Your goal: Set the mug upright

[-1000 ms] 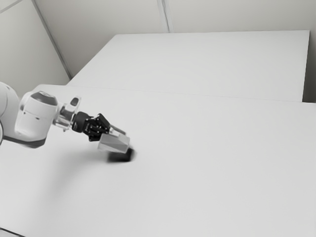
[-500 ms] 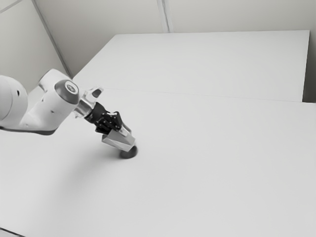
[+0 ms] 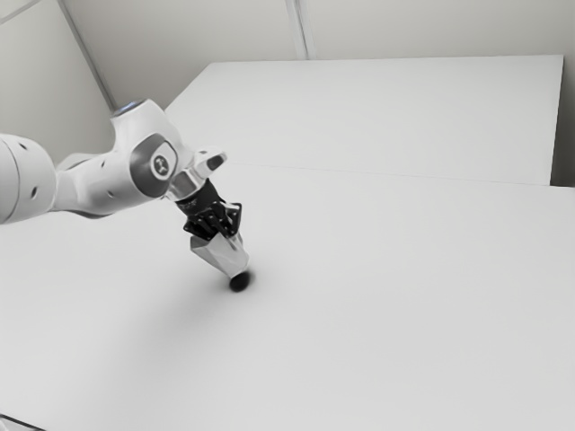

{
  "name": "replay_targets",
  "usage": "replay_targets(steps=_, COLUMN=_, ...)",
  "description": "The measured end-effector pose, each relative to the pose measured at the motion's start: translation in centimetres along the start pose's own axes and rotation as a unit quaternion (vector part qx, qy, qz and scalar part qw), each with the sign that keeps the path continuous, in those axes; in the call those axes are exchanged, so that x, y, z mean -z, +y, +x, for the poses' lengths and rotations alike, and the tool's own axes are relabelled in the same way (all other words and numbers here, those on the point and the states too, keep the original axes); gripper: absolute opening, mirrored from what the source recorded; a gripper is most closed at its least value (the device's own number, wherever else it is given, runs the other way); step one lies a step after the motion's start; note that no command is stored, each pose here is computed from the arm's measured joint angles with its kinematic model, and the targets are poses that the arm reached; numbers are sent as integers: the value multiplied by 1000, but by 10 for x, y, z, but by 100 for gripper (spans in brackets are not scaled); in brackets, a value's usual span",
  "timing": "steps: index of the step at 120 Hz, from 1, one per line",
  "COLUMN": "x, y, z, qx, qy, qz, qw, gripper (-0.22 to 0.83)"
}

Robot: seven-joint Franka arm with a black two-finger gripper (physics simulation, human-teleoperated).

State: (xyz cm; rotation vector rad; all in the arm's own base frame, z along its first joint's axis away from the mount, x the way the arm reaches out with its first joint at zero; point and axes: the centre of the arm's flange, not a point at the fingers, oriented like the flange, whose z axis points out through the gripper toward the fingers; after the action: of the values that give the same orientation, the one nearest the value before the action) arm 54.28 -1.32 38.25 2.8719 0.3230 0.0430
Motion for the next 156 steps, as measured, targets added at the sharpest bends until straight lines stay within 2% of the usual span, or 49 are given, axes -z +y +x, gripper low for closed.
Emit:
replay_targets(steps=34, x=-8, y=21, z=-15, qx=36, qy=-26, qz=68, qw=997, gripper=-17)
replay_targets(steps=70, x=-17, y=20, z=-21, qx=83, qy=-38, qz=116, qw=989, gripper=-17)
replay_targets(steps=156, x=-55, y=18, z=-17, qx=158, qy=-50, qz=178, qw=970, gripper=-17)
